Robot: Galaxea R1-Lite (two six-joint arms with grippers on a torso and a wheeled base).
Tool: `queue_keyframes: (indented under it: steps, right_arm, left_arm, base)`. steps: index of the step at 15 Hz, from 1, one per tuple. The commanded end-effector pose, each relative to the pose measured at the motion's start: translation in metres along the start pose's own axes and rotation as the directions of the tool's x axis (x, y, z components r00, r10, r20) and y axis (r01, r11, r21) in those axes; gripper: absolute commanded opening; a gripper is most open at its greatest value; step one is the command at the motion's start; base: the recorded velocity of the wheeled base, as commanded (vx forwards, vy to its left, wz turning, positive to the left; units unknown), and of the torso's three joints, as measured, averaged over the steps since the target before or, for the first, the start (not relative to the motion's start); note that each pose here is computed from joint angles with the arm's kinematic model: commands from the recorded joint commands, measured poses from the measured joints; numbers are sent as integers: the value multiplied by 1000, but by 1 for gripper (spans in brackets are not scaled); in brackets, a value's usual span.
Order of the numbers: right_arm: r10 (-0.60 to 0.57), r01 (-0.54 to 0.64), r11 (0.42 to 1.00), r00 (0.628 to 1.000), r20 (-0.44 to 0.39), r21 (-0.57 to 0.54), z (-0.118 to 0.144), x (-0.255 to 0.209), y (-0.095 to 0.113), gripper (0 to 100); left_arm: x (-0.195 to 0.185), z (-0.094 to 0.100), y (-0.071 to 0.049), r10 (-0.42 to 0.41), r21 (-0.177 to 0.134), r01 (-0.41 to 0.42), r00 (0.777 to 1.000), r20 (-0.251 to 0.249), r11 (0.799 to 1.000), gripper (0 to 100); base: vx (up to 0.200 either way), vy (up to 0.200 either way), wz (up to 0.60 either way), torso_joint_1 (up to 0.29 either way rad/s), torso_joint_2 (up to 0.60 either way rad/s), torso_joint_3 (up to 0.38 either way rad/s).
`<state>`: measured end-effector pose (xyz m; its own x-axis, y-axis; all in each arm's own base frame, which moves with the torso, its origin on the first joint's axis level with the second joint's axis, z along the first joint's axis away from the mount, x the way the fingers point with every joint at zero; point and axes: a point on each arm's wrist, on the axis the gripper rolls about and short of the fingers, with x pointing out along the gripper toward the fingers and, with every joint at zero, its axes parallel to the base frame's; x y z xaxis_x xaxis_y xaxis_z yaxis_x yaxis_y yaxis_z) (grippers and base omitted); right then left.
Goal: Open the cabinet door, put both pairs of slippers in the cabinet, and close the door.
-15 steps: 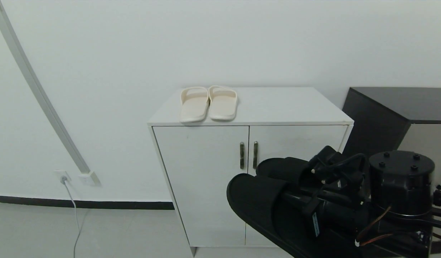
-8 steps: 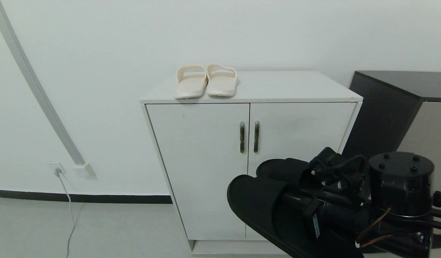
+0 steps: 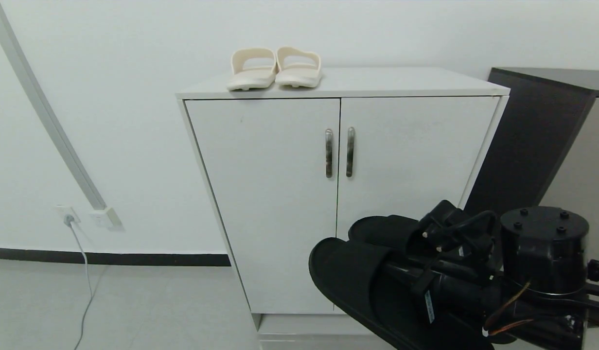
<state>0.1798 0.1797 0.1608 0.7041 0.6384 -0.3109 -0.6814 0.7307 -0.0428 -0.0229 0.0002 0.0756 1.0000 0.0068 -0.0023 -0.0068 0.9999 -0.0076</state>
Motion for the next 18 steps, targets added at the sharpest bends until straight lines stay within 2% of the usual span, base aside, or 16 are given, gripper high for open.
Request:
queue_keyframes:
  steps: [1,7,10,11,12,13,14,15,16,18]
  right_arm:
    - [0,0,1000,1000,-7,-1,-1,2,0,0]
    - [-3,3,1000,1000,8,-2,1,-2,0,0]
    - [-3,4,1000,1000,14,-18,2,-6,0,0]
    - [-3,4,1000,1000,14,-24,1,-6,0,0]
    - [-3,3,1000,1000,11,-25,1,-7,0,0]
    - [-3,4,1000,1000,11,-29,1,-7,0,0]
    - [-3,3,999,1000,8,-39,0,-6,0,0]
    - [0,0,999,1000,10,-39,0,-7,0,0]
    - [6,-6,999,1000,12,-37,0,-9,0,0]
    - [9,-9,999,1000,9,-37,-1,-8,0,0]
  left_arm:
    - [0,0,0,-2,3,2,1000,-1,1000,100]
    - [1,0,0,-7,6,7,1000,-13,1000,100]
    - [0,3,0,7,11,-7,1000,-4,1000,100]
    - [-3,40,0,2,-8,-1,998,58,1000,100]
    - [-2,69,-1,-6,-68,11,997,73,998,100]
    - [2,77,-1,-16,-70,20,998,54,997,100]
    - [14,78,-2,-82,-23,81,996,-21,996,100]
    - [21,76,-4,-133,-16,132,989,-70,991,100]
    - [25,75,-5,-168,-16,167,981,-99,986,100]
    - [36,78,-6,-229,16,234,961,-153,972,100]
  base:
    - [0,0,0,-46,437,413]
    - [0,0,0,0,45,40]
    - [0,0,0,-1,45,58]
    - [0,0,0,2,159,100]
    - [0,0,0,2,100,66]
    - [0,0,0,-2,56,27]
    - [0,0,0,0,0,0]
    - [0,0,0,0,0,0]
    - [0,0,0,0,0,0]
    - [0,0,0,0,0,0]
